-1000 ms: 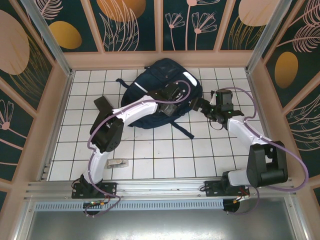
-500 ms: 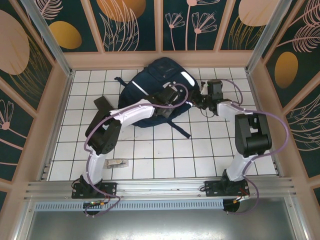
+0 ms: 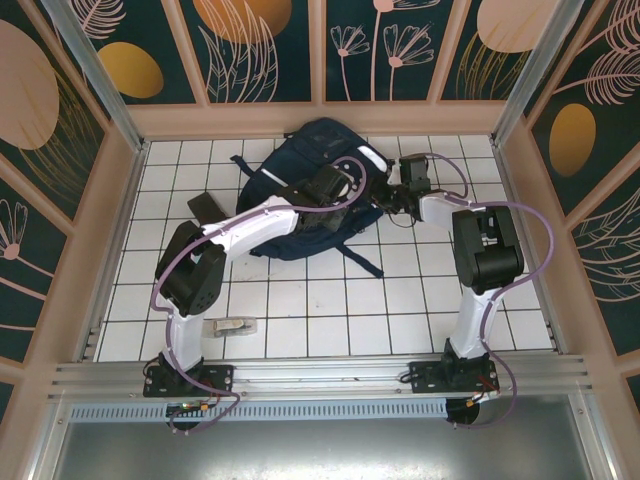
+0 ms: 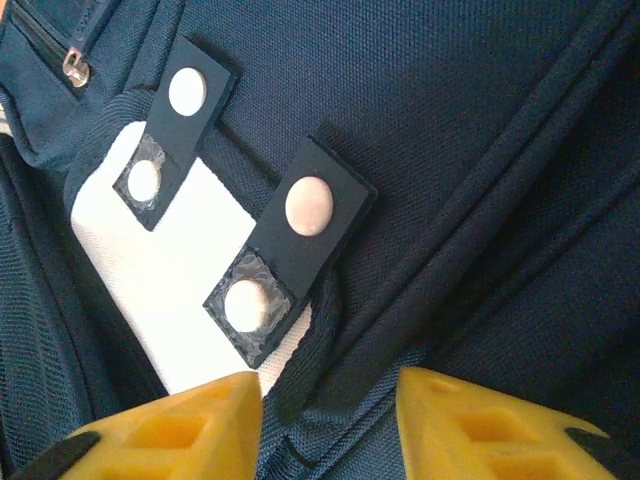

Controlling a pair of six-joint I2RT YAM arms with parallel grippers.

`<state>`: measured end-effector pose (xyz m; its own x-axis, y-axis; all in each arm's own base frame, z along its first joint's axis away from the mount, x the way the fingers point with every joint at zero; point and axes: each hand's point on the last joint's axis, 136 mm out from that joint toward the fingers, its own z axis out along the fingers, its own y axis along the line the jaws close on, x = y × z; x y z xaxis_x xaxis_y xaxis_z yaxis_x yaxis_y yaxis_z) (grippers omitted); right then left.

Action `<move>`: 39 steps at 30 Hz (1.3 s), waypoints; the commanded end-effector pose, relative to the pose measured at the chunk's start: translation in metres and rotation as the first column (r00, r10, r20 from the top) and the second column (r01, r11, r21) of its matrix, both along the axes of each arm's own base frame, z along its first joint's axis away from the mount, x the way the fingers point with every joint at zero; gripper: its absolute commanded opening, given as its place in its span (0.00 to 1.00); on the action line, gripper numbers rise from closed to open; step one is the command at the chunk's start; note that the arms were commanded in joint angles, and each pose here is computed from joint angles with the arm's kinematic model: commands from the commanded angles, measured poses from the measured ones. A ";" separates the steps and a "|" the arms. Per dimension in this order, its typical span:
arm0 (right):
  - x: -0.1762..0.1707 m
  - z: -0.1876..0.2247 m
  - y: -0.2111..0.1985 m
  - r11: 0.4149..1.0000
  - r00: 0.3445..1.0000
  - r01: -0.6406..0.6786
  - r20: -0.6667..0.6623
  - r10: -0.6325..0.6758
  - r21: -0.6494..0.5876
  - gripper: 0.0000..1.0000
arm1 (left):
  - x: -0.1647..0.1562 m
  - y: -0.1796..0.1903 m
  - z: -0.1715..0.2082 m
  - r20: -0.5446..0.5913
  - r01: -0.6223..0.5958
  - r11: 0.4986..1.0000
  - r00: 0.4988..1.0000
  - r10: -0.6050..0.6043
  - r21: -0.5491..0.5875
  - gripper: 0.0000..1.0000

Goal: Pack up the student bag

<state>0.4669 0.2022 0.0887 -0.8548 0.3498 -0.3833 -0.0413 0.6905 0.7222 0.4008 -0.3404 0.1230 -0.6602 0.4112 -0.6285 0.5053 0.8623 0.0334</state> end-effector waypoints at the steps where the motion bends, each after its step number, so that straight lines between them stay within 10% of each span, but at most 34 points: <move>1: -0.016 -0.012 0.006 0.999 0.999 -0.032 -0.036 0.031 -0.028 0.46 | 0.007 -0.002 0.019 0.022 -0.041 0.996 0.999 0.042 -0.077 0.00; 23: -0.070 -0.010 0.027 0.967 0.965 -0.255 0.051 0.255 -0.011 0.50 | 0.019 -0.001 0.026 0.001 -0.079 0.987 0.997 0.080 -0.141 0.00; 32: -0.063 -0.006 0.026 0.958 0.954 -0.282 0.091 0.285 -0.051 0.13 | 0.021 0.002 0.032 -0.002 -0.087 0.983 0.996 0.088 -0.163 0.00; 39: -0.060 0.007 0.016 0.950 0.948 -0.272 0.129 0.292 -0.152 0.05 | 0.025 0.003 0.033 -0.003 -0.093 0.980 0.996 0.094 -0.178 0.00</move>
